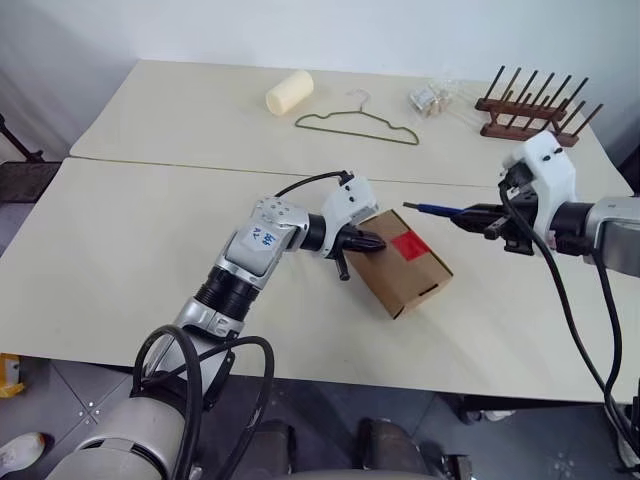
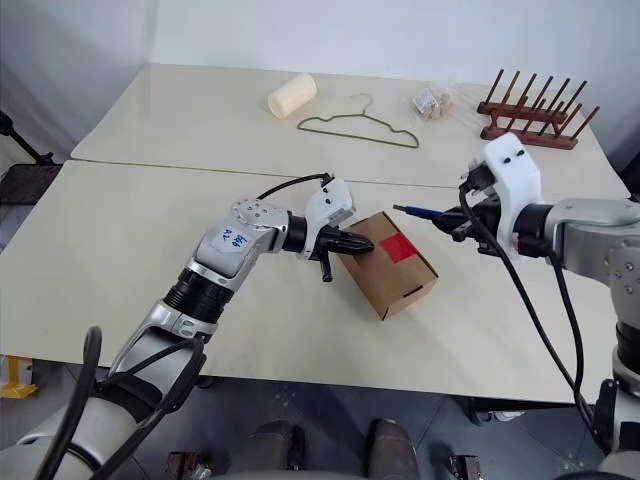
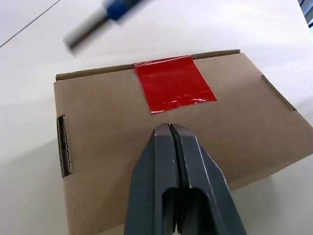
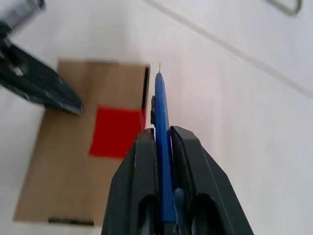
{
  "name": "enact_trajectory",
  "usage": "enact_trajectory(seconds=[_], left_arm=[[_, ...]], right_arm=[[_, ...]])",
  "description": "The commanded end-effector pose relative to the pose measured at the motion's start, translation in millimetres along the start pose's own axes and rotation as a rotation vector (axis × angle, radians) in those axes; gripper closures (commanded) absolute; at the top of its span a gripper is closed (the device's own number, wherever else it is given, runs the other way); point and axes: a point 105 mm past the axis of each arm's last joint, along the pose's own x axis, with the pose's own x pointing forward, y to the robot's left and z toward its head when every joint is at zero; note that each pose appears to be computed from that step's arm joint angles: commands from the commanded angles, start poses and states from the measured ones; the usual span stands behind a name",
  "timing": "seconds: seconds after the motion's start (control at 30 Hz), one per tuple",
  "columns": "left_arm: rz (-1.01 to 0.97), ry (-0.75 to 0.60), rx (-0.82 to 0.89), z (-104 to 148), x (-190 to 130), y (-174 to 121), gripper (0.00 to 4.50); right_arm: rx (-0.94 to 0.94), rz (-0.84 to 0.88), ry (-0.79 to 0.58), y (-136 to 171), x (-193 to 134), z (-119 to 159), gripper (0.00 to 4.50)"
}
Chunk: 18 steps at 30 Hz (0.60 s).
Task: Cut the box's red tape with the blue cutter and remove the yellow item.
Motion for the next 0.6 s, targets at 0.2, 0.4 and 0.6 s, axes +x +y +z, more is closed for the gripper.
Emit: enact_trajectory(seconds=[0.2, 0.4, 0.6], left_arm=[[-0.020, 0.041, -0.023, -13, 3, -6, 4.50], [-0.022, 0.043, -0.024, -14, 3, -6, 4.50], [-0.024, 0.048, -0.025, -14, 2, -7, 4.50]], right_arm=[[-0.007, 0.048, -0.020, 10, -4, 3, 4.37], [0.004, 0.047, 0.021, 12, -1, -10, 4.37], [0.006, 0.017, 0.008, 5, -2, -11, 4.37]])
